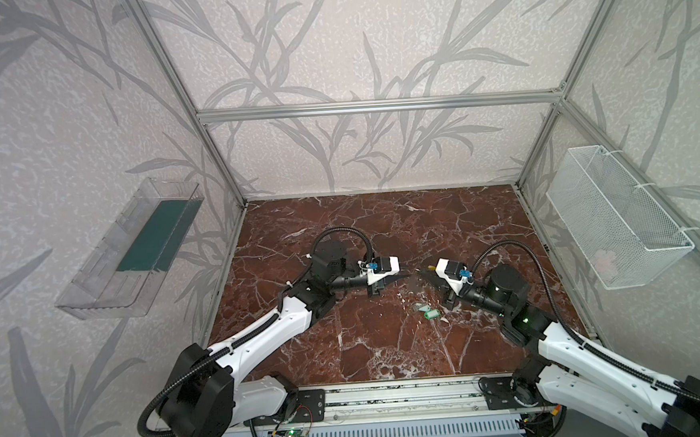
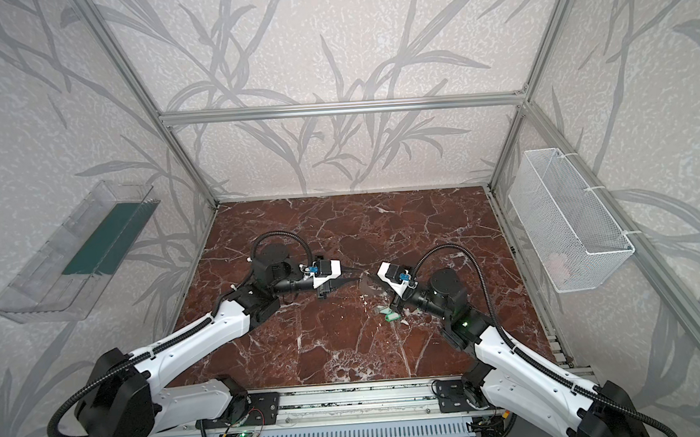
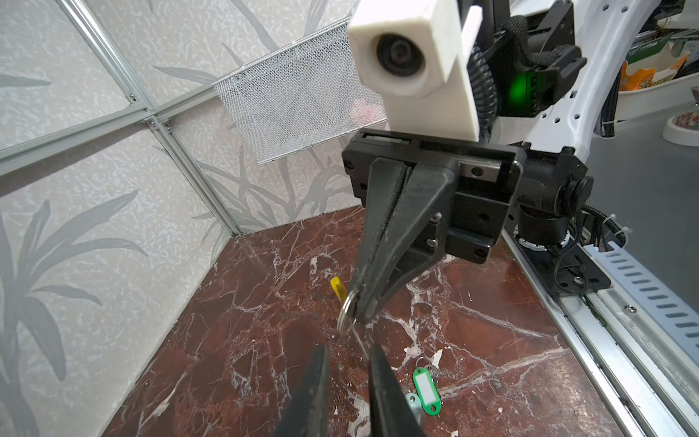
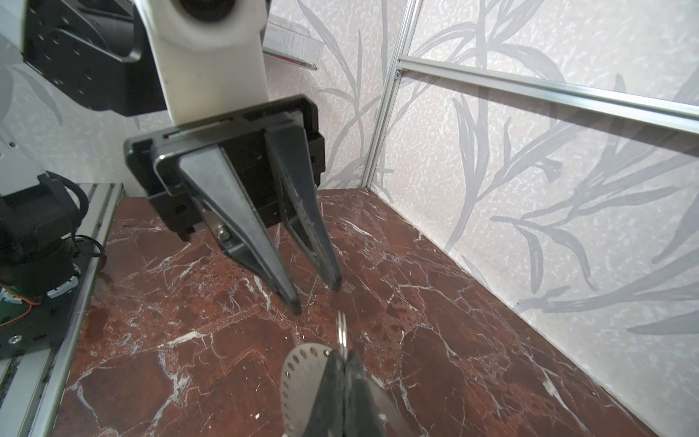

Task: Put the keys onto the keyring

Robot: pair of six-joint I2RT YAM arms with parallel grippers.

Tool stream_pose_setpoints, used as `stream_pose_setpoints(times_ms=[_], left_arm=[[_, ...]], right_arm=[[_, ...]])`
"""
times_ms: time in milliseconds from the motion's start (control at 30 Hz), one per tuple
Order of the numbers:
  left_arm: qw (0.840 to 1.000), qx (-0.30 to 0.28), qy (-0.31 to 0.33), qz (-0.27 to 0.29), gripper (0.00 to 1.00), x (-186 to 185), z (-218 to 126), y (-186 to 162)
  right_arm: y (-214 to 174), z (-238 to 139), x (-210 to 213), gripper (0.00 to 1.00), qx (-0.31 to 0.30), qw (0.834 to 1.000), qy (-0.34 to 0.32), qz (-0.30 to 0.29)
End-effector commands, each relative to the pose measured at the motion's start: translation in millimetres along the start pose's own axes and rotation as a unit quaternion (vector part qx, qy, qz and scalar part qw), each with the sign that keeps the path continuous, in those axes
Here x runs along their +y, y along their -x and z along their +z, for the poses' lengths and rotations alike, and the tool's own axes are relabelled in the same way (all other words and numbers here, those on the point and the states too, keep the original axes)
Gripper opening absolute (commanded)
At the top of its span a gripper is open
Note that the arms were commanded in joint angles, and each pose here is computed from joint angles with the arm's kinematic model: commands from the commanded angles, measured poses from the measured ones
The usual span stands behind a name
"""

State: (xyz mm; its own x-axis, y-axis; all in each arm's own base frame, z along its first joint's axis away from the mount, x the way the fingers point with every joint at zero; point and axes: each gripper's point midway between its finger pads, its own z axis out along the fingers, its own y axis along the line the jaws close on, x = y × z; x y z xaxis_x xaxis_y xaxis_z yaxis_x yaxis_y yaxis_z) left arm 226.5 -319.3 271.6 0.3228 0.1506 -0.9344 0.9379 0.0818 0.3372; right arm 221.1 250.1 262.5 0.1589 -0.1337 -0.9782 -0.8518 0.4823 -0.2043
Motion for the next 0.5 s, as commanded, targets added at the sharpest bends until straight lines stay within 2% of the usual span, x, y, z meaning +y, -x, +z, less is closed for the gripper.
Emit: stream_pose_setpoints(times_ms=[0,467], left_arm=[[1.0,-0.02,0.007,-0.002,0.22,3.5,-2.1,10.9],[1.0,-0.028,-0.003,-0.005,0.17,5.6,2.8,12.9]], right_arm=[[23.1,1.1,2.1,0.0,-0.047,0.999,0.011,0.001],[25.1,3.5,10.3,0.0,-0.055,0.998,0.037,0.008]])
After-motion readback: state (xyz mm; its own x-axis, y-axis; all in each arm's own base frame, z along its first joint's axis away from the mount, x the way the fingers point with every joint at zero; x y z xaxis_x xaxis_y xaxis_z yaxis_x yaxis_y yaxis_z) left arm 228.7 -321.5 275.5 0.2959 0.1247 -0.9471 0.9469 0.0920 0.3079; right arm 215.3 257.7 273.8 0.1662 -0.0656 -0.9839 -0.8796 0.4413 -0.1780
